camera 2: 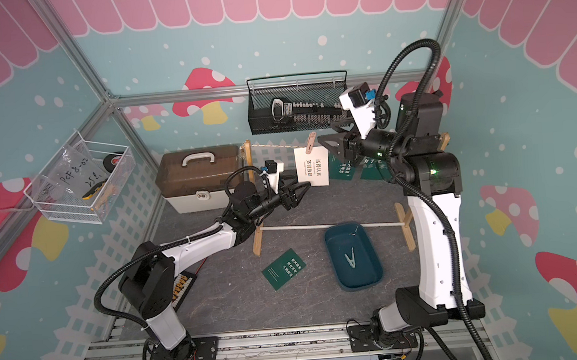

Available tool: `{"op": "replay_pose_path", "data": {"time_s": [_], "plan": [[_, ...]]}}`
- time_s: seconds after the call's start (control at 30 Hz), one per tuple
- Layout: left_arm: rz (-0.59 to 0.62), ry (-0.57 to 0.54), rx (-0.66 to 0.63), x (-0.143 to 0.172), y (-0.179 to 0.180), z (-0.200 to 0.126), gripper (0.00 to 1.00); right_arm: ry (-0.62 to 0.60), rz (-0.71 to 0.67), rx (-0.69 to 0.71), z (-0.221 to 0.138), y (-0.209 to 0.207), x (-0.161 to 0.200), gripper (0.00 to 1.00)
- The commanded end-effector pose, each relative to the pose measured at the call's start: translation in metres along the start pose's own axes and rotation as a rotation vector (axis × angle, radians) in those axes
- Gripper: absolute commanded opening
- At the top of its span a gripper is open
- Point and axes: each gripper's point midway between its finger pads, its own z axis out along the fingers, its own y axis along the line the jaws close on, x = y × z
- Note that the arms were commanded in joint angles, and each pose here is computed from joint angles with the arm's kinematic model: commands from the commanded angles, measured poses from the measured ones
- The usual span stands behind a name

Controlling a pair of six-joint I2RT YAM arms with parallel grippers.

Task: Remove the postcards from the strings
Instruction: Pinch the postcard on the clothesline, then remove the clamp from the clothesline.

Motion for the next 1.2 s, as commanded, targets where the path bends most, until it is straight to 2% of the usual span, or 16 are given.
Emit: {"op": "replay_pose_path", "data": {"time_s": [0.0,0.2,0.3,0.53,0.83,1.17], "plan": [[0.012,-0.011,0.046,-0.007,-0.008,0.003,0.59,0.031,0.034,0.003,0.005,-0.007,0.011,0.55],[0.017,-0.013,0.057,-0.008,-0.01,-0.001,0.46,0.04,0.057,0.001,0.011,-0.011,0.016,0.55],[0.022,-0.009,0.072,-0.009,-0.014,-0.003,0.35,0.046,0.068,0.002,0.013,-0.014,0.018,0.55],[0.029,-0.014,0.079,-0.014,-0.019,-0.007,0.22,0.061,0.077,0.03,0.016,-0.021,0.025,0.55],[0.048,-0.006,0.113,-0.019,-0.028,-0.013,0.12,0.08,0.054,0.082,0.017,-0.031,0.033,0.57],[0.054,0.003,0.17,-0.025,-0.036,-0.019,0.04,0.004,0.054,0.007,0.032,-0.034,0.015,0.6]]}}
